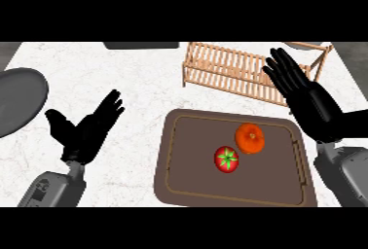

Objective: Pick the tomato from the tray and place it in the tiered shelf

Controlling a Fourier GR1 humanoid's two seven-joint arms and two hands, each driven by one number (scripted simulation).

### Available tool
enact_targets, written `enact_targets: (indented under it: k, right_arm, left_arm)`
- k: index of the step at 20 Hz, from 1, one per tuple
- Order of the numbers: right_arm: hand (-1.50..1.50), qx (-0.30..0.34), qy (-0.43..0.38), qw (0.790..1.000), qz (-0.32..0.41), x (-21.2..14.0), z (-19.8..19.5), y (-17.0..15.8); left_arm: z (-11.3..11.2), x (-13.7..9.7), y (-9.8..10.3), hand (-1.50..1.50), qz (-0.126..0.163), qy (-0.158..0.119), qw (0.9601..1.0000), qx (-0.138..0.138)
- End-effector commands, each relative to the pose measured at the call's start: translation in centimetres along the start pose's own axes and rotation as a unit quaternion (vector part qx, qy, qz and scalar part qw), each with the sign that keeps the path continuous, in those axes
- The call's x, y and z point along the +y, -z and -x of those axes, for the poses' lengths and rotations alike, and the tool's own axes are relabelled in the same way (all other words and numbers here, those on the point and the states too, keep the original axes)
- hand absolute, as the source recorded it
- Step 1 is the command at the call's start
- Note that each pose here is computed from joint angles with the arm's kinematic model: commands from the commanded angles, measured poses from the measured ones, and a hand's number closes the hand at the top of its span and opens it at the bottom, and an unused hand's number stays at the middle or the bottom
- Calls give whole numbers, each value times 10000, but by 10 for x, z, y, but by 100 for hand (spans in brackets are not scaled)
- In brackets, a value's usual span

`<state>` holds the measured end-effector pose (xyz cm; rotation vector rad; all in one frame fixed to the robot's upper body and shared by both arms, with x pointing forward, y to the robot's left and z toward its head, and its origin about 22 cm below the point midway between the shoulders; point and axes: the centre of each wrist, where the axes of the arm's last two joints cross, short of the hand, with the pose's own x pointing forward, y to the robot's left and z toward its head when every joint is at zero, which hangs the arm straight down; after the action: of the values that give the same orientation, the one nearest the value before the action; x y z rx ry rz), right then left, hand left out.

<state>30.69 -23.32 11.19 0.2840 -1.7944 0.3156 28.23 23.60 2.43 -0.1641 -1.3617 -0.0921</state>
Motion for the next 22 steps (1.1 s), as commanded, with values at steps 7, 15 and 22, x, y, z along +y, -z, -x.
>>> enact_targets:
  k: [7, 15, 22]
  right_arm:
    - [150, 949, -1571, 9530, 2411, -18, 26, -10]
    - [-150, 222, -89, 9911, 1307, 40, -9, -33]
    - [-150, 1450, -2079, 9668, -326, 41, -61, -41]
  left_arm:
    - [-27, 40, -8, 0, -1595, 728, 9793, -1010]
    - [-34, 14, -42, 0, -1826, 788, 9722, -1234]
    - [-17, 29, -35, 0, -1778, 759, 9744, -1145]
